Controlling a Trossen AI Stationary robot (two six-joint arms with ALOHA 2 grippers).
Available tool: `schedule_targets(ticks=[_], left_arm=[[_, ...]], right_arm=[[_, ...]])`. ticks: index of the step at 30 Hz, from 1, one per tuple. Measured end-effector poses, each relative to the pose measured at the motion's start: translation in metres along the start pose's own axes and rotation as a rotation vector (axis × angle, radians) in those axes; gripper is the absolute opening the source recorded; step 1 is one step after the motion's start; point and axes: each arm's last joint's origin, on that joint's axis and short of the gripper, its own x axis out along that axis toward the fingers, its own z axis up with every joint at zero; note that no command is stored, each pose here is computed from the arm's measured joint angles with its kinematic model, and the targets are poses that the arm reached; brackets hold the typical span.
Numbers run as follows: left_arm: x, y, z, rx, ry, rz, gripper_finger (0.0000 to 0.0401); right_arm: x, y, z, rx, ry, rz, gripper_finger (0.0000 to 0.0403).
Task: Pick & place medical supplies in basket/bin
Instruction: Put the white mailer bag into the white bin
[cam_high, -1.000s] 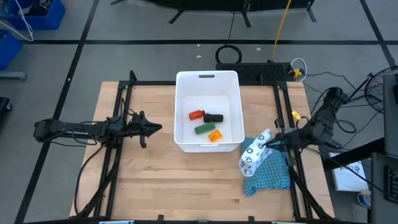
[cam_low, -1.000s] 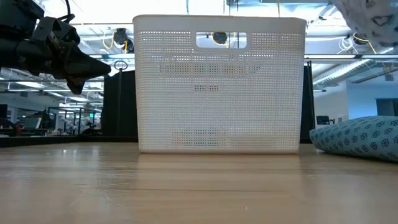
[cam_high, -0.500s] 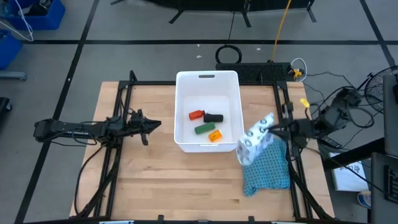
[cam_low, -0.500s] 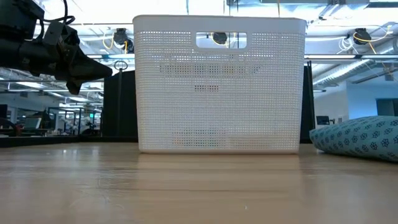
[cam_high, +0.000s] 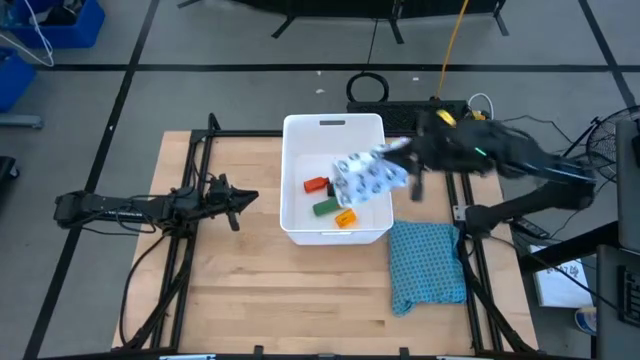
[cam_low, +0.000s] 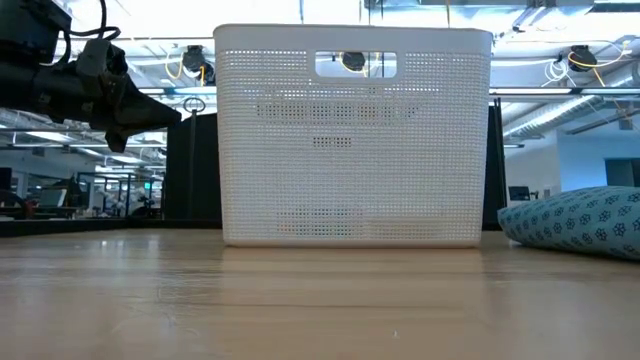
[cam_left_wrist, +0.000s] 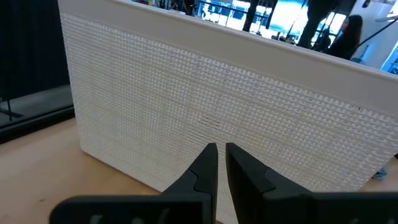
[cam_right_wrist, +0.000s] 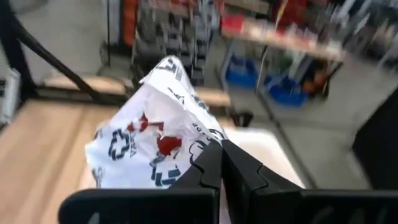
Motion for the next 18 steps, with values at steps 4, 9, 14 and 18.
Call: schedule_targets(ticks=[4, 9, 14, 18], left_arm=[[0.0, 0.0, 0.0, -0.007, 0.002, -0.007, 0.0035], [0.0, -0.001, -0.001, -0.007, 0.016, -0.051, 0.0035], [0.0, -0.001, -0.002, -0.005, 0.03, -0.059, 0.0035], [0.0, -0.001, -0.003, -0.002, 0.039, -0.055, 0.0035]], right_arm=[[0.04, -0.045, -0.018, 0.072, 0.131, 0.002, 0.0], [0.086, -0.097, -0.056, 0.161, 0.267, -0.002, 0.0], [0.129, -0.121, -0.093, 0.176, 0.35, 0.064, 0.0], [0.153, -0.123, -0.112, 0.152, 0.401, 0.096, 0.0]])
